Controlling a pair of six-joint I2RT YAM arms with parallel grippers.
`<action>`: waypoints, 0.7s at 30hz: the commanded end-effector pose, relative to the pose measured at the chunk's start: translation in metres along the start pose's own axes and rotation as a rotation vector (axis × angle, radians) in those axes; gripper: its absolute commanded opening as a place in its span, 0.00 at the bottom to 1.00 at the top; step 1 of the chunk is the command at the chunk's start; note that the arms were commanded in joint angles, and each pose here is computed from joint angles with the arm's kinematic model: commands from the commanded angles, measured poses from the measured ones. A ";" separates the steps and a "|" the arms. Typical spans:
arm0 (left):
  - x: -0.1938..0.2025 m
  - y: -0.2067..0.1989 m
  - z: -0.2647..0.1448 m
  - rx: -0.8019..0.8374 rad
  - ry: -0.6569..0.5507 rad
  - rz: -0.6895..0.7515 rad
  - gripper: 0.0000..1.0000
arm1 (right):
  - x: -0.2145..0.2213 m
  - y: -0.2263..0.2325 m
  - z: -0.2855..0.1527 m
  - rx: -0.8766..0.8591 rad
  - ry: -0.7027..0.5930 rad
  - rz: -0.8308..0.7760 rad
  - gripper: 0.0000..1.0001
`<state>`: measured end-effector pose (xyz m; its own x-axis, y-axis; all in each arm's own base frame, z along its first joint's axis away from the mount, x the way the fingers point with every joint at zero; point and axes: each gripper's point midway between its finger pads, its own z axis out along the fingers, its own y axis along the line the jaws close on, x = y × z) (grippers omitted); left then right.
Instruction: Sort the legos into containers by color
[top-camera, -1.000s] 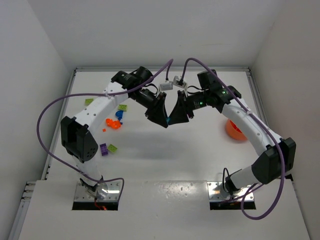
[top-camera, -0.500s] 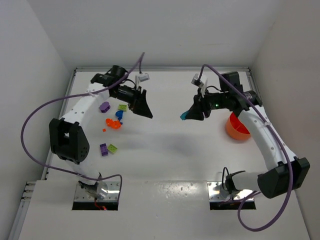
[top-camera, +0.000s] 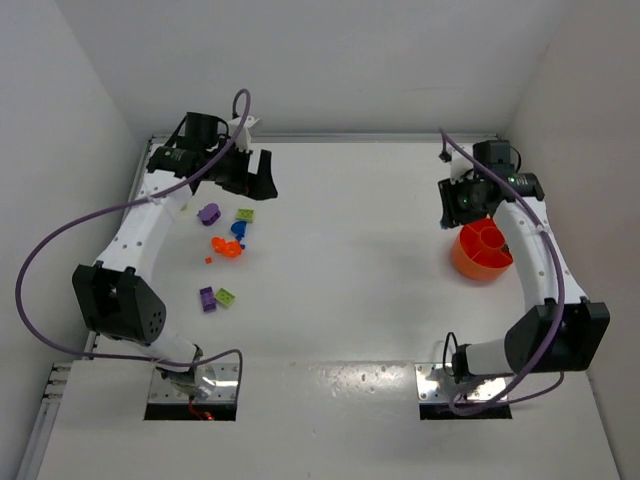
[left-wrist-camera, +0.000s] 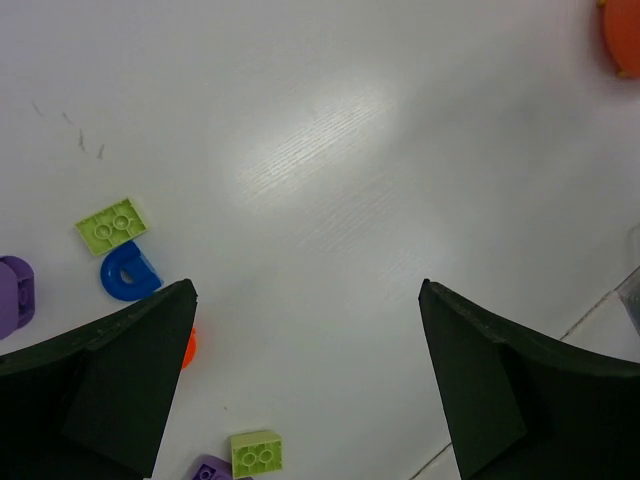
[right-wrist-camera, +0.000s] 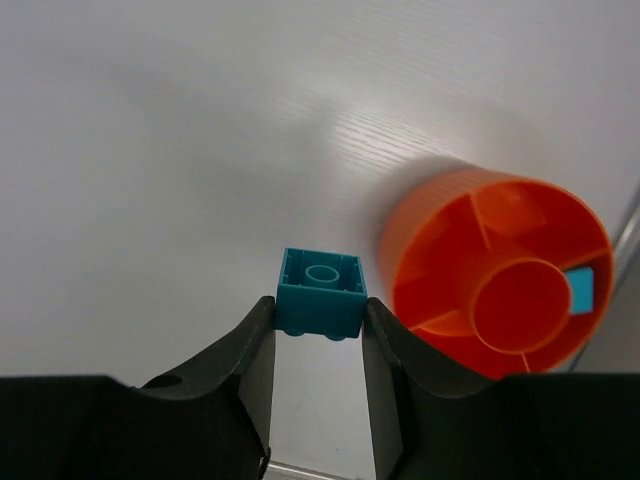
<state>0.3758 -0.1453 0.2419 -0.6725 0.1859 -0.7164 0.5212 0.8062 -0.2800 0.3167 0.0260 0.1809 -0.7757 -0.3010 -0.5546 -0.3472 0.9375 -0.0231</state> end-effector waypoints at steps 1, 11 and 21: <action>-0.011 -0.001 -0.008 -0.053 -0.038 0.012 1.00 | -0.006 -0.055 -0.013 0.246 0.006 0.155 0.00; -0.012 -0.017 0.007 0.066 -0.014 0.016 1.00 | 0.006 -0.113 -0.038 0.407 -0.034 0.403 0.00; -0.017 -0.027 0.016 0.119 -0.001 0.013 1.00 | 0.041 -0.134 -0.045 0.474 -0.010 0.621 0.00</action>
<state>0.3804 -0.1652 0.2279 -0.7058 0.2018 -0.6791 0.5468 0.7646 -0.3411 0.3140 -0.1110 0.1914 -0.7974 0.2193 -0.5622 0.3179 0.9446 -0.0823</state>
